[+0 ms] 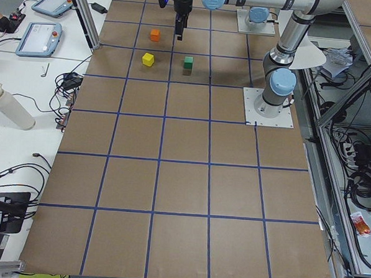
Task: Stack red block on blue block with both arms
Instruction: 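Lower the red cube onto the blue cube and open the right gripper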
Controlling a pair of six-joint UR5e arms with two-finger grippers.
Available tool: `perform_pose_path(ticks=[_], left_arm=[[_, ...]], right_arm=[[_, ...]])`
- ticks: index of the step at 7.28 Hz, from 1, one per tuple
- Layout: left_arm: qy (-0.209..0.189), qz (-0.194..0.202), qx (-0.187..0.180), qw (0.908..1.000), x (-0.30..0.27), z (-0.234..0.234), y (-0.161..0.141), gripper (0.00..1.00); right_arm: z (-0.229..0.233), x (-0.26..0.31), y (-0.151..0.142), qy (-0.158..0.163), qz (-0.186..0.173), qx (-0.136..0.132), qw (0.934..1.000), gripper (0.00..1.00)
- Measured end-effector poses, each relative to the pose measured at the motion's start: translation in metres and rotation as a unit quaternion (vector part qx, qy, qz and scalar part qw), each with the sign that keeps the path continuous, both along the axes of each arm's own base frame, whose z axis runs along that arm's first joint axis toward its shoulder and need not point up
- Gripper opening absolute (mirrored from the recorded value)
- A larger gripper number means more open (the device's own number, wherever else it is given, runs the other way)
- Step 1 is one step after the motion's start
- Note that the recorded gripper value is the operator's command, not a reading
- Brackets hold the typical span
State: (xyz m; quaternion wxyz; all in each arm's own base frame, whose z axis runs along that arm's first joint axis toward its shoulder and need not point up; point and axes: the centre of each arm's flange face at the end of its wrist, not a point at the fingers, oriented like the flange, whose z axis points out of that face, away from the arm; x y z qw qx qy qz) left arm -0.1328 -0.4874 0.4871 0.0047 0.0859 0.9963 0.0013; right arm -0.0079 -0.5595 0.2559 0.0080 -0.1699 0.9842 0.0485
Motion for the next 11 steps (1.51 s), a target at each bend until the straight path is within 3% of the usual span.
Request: perform_pose_path(ticks=[1, 2, 5, 7, 8, 11], left_arm=[[0.0, 0.0, 0.0, 1.0, 0.0, 0.0003, 0.0001, 1.0], [0.0, 0.0, -0.001, 1.0, 0.0, 0.0006, 0.0003, 1.0], [0.0, 0.0, -0.001, 1.0, 0.0003, 0.0007, 0.0, 1.0], [0.0, 0.0, 0.0, 1.0, 0.0004, 0.0005, -0.0005, 1.0], [0.0, 0.0, 0.0, 1.0, 0.0005, 0.0004, -0.0006, 1.0], [0.0, 0.0, 0.0, 1.0, 0.0004, 0.0001, -0.0011, 1.0]], right_arm=[[-0.0002, -0.0002, 0.0001, 0.0, -0.001, 0.0, 1.0, 0.08], [-0.0003, -0.0004, 0.0002, 0.0, -0.002, 0.0, 1.0, 0.27], [-0.0014, -0.0001, 0.0, 0.0, -0.003, 0.001, 1.0, 0.62], [-0.0019, -0.0001, -0.0001, -0.001, -0.004, 0.001, 1.0, 0.92], [-0.002, -0.0002, -0.0001, -0.001, -0.004, 0.002, 1.0, 1.0], [0.0029, -0.0009, 0.0002, 0.003, -0.005, 0.001, 1.0, 1.0]])
